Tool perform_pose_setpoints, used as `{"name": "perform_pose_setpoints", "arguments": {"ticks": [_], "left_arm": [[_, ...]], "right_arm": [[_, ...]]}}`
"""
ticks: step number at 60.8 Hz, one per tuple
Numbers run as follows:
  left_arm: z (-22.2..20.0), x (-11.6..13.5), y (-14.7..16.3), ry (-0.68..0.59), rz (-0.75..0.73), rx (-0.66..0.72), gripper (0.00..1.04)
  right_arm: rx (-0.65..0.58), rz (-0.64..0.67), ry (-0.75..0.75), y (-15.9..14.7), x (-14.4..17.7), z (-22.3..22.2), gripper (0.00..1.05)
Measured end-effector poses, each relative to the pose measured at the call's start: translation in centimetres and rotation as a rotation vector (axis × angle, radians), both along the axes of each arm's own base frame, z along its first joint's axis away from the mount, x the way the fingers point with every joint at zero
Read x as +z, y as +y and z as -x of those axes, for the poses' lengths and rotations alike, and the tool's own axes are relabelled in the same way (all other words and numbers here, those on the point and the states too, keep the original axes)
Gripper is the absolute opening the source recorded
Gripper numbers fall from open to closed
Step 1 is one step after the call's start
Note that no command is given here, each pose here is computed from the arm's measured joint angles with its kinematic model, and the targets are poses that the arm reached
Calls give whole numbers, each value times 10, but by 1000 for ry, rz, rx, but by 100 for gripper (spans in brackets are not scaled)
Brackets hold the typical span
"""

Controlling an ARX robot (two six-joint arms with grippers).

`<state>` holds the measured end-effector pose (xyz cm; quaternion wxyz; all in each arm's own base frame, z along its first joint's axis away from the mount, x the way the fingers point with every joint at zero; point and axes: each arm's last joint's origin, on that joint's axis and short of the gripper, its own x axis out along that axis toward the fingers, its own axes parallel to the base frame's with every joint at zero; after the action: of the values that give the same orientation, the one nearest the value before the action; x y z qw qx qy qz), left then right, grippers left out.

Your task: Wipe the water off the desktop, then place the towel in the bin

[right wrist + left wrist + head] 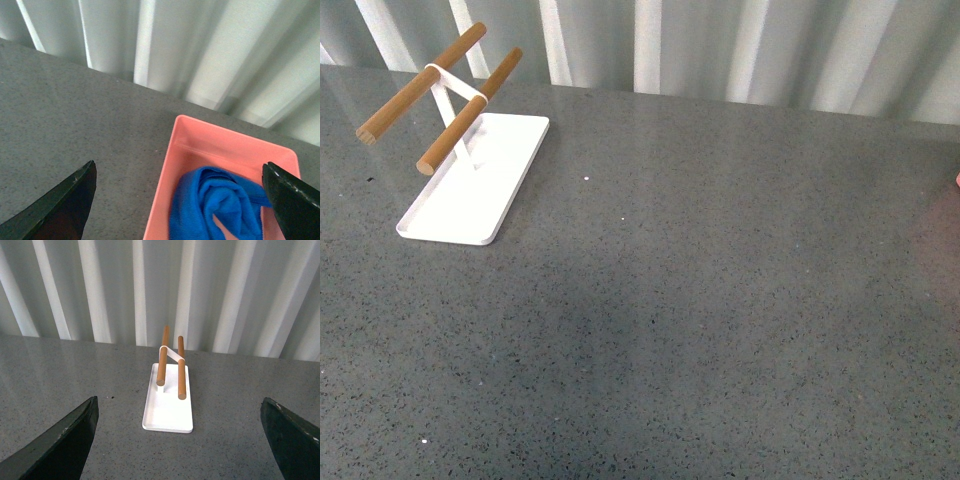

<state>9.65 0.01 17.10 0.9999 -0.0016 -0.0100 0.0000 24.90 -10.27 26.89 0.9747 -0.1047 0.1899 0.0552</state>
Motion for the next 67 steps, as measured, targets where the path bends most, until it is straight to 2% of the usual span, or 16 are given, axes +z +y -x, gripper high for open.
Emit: {"name": "perform_pose_setpoints", "arguments": {"ticks": [14,16,21,26,47,67], "left_arm": [[0,0,0,0,0,0,98],[0,0,0,0,0,0,98],[0,0,0,0,0,0,98],[0,0,0,0,0,0,98],[0,0,0,0,0,0,98],[0,0,0,0,0,1,98]], "right_arm": [[11,-93,20,22,-19,16,98],[-20,-103,-22,25,-24,16,94],[-118,-120,-239,39,-39,28,78],[-112,-147,-356,53,-50,45,64],[-112,-191,-377,82,-77,83,3],[-124,-191,-374,99,-90,105,3]]}}
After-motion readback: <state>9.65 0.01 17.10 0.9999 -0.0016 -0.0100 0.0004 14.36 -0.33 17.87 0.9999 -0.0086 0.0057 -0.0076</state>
